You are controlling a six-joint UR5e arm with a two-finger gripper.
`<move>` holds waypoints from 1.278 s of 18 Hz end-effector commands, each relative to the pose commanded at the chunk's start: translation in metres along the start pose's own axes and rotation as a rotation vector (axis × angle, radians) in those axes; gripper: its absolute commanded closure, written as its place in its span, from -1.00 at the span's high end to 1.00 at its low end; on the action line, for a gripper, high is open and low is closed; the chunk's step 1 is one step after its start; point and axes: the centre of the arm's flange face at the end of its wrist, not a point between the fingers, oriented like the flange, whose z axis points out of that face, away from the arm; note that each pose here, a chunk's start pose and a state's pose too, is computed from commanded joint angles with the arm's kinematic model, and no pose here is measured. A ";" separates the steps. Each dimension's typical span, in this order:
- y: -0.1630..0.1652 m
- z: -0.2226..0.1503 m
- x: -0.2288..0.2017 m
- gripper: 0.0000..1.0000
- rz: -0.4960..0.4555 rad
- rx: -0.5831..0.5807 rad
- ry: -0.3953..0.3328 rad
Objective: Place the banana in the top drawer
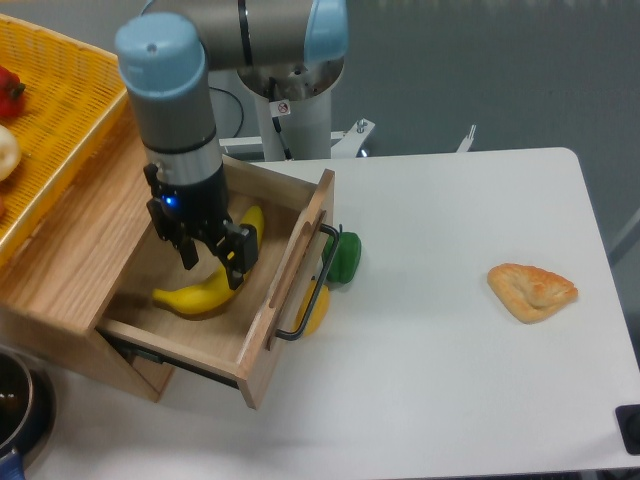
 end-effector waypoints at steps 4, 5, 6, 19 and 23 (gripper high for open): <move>0.007 -0.015 -0.020 0.52 -0.036 0.040 0.003; 0.009 -0.015 -0.025 0.52 -0.038 0.044 0.004; 0.012 -0.015 -0.031 0.52 -0.043 0.045 0.004; 0.064 -0.013 -0.140 1.00 -0.148 0.097 -0.021; 0.096 0.019 -0.186 1.00 -0.119 0.049 -0.015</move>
